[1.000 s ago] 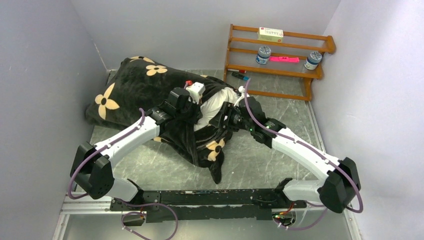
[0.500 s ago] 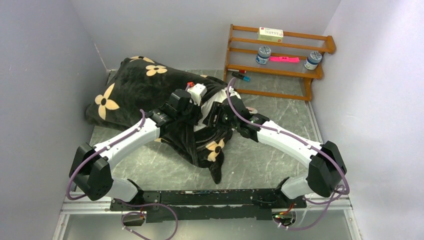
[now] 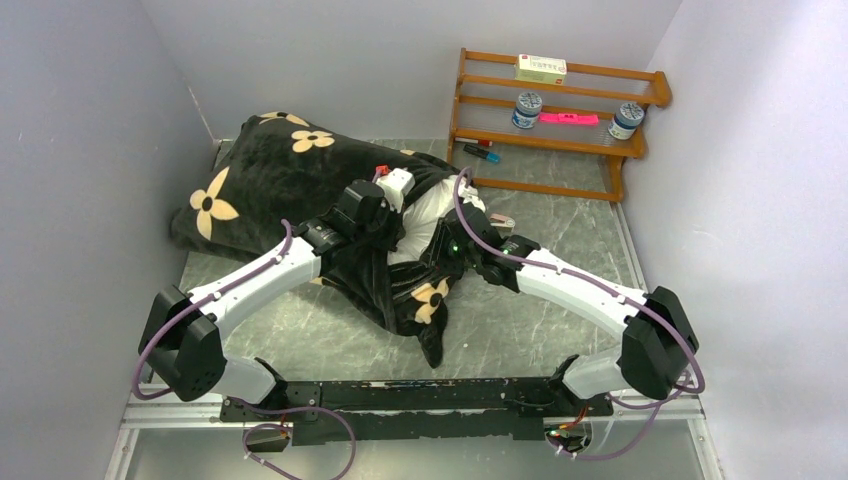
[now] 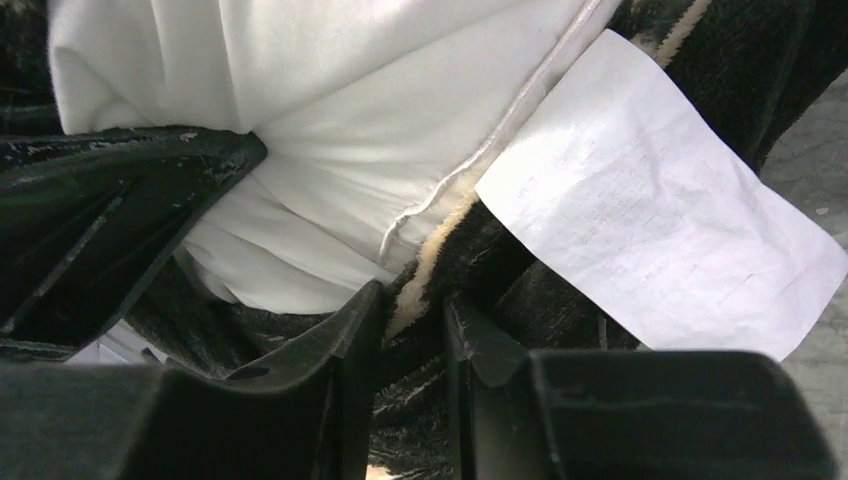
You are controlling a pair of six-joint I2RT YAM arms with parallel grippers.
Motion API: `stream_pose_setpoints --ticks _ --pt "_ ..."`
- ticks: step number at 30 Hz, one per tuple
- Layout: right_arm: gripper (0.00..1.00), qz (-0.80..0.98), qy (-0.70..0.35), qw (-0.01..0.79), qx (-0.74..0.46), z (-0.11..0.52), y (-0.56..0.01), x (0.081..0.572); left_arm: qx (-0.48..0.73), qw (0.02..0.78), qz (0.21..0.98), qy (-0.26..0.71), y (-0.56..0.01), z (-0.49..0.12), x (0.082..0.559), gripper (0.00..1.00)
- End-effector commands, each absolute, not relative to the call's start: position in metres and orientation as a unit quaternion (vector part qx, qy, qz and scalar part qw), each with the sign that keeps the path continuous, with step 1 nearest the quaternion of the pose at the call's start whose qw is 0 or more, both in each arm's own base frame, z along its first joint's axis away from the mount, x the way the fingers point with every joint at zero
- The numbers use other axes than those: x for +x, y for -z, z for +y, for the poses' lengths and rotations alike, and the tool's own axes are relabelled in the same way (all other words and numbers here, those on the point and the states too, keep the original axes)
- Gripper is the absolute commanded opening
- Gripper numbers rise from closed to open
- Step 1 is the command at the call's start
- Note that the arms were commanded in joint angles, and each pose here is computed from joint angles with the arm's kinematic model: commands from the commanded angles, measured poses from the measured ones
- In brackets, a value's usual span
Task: Remove the pillowcase from the pillow
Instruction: Remove the pillow from the pillowcase.
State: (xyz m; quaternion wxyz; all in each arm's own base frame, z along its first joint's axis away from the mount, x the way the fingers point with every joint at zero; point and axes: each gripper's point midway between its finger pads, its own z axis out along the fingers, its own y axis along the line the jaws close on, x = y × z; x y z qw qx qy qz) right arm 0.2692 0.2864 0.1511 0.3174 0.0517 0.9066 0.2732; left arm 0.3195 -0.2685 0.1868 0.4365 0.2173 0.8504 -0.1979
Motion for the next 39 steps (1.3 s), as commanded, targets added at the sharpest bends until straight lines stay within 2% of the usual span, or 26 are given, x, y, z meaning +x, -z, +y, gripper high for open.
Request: stream_pose_setpoints --ticks 1,8,31,36,39 --pt "0.25 0.934 -0.205 0.287 0.046 0.255 -0.118 0.250 0.198 0.464 0.851 0.143 -0.194 -0.241 0.331 0.05" --pt "0.00 0.943 -0.190 0.269 0.043 0.244 -0.097 0.237 0.196 0.467 0.851 0.141 -0.196 -0.240 0.331 0.05" --pt "0.00 0.979 -0.044 0.195 0.039 0.154 -0.006 0.176 0.169 0.478 0.850 0.140 -0.208 -0.225 0.338 0.05" --pt "0.00 0.982 -0.056 0.182 0.021 0.157 0.004 0.173 0.168 0.483 0.849 0.134 -0.210 -0.222 0.339 0.05" --pt "0.00 0.972 -0.101 0.212 -0.005 0.176 -0.017 0.185 0.173 0.485 0.845 0.143 -0.211 -0.224 0.338 0.05"
